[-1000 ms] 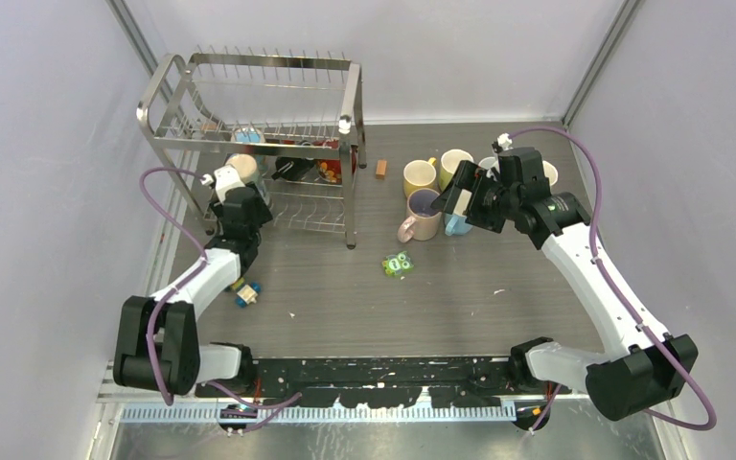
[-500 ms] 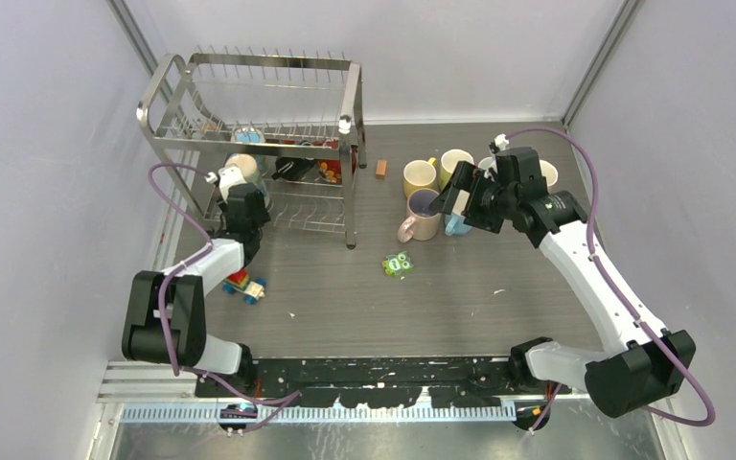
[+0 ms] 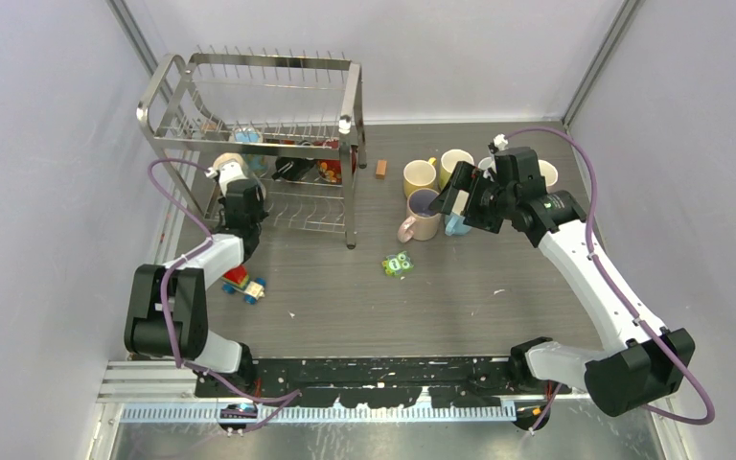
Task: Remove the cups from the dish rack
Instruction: Unload the cup from the dish rack.
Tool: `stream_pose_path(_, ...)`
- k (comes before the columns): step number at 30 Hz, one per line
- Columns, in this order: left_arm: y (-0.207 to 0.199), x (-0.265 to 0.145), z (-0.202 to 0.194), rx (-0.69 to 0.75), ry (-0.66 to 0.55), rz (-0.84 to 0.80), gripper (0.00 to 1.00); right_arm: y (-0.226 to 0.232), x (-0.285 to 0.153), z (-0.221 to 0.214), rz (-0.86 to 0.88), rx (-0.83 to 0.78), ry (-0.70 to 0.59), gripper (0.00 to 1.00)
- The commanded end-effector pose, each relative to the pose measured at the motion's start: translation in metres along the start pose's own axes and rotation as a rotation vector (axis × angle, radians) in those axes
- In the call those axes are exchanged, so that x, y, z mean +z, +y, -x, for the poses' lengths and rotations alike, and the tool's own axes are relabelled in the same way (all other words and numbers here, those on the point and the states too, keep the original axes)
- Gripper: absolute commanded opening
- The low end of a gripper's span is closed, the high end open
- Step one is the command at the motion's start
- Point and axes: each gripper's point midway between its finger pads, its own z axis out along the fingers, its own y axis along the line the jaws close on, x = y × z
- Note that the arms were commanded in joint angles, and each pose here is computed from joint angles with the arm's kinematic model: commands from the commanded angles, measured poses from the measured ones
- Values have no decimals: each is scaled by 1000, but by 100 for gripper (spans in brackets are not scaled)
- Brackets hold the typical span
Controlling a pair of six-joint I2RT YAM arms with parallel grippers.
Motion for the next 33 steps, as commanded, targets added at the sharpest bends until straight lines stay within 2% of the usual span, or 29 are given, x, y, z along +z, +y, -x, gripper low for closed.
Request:
stream_pose_path(1, -16, 1, 38, -56, -111, -58, 0, 8, 0, 6, 26, -16, -24, 100)
stream_pose_path(13, -29, -23, 52, -43, -178, -141, 0, 7, 2, 6, 19, -15, -25, 100)
stream_pose_path(33, -36, -71, 69, -51, -275, -176, 0, 5, 5, -1, 23, -12, -25, 100)
